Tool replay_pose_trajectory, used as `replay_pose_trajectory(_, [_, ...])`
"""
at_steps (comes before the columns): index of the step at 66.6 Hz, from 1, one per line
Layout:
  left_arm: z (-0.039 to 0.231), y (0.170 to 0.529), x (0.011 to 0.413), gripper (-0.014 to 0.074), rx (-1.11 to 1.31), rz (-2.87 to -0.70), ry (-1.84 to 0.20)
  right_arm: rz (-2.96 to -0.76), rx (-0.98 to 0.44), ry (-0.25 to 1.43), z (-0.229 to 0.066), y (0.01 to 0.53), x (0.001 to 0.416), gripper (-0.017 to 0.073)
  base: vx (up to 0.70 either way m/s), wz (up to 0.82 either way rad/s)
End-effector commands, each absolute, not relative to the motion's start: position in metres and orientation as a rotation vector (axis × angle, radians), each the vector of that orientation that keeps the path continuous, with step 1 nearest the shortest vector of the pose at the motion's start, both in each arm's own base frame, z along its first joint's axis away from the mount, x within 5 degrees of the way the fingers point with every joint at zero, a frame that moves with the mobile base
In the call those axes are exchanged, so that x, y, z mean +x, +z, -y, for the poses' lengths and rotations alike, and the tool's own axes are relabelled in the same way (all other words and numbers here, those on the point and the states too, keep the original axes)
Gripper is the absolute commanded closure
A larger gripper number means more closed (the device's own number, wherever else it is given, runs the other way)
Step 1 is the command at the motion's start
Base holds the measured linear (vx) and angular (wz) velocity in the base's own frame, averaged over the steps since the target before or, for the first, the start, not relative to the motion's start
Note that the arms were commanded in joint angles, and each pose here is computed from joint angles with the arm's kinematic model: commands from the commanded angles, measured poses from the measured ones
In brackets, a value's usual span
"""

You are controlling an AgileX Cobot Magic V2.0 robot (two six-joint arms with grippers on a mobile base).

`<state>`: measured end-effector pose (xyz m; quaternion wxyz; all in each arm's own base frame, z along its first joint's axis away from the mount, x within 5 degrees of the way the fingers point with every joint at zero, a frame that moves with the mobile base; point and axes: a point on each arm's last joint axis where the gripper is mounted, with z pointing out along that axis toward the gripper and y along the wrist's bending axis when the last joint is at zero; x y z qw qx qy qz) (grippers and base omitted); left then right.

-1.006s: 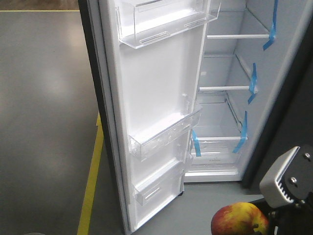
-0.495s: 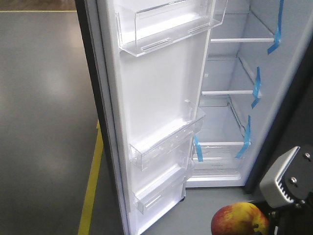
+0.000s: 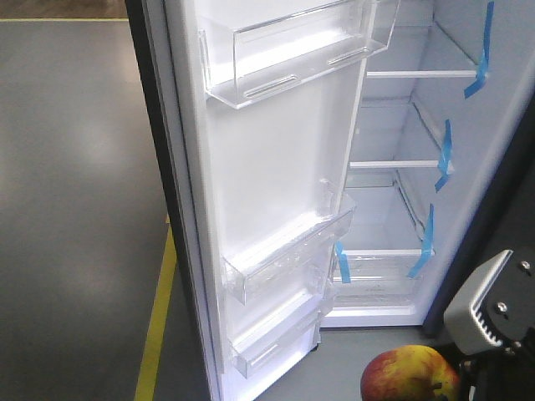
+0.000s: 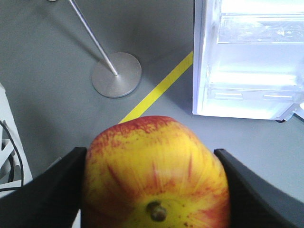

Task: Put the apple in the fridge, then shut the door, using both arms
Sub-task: 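Approach the door bins of the open refrigerator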

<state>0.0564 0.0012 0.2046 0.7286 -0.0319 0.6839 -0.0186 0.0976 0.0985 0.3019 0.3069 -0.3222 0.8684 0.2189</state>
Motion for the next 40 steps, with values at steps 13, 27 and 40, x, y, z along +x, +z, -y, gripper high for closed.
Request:
replay_pose_trajectory(13, [-0.0012, 0.2181, 0.0535, 0.0600, -0.075, -1.399, -0.052, -2.206, -0.820, 0.604, -0.1008, 0.3157, 0.1005, 0.0392, 0.04, 0.00])
replay_pose_trajectory(27, [-0.0012, 0.2181, 0.0535, 0.0600, -0.075, -1.399, -0.052, -2.206, -0.820, 0.604, -0.1008, 0.3157, 0.1005, 0.0392, 0.05, 0.00])
replay_pose_trajectory(40, [-0.0012, 0.2181, 0.0535, 0.0600, -0.075, -1.399, -0.052, -2.206, -0.820, 0.604, -0.1008, 0.3157, 0.1005, 0.0392, 0.06, 0.00])
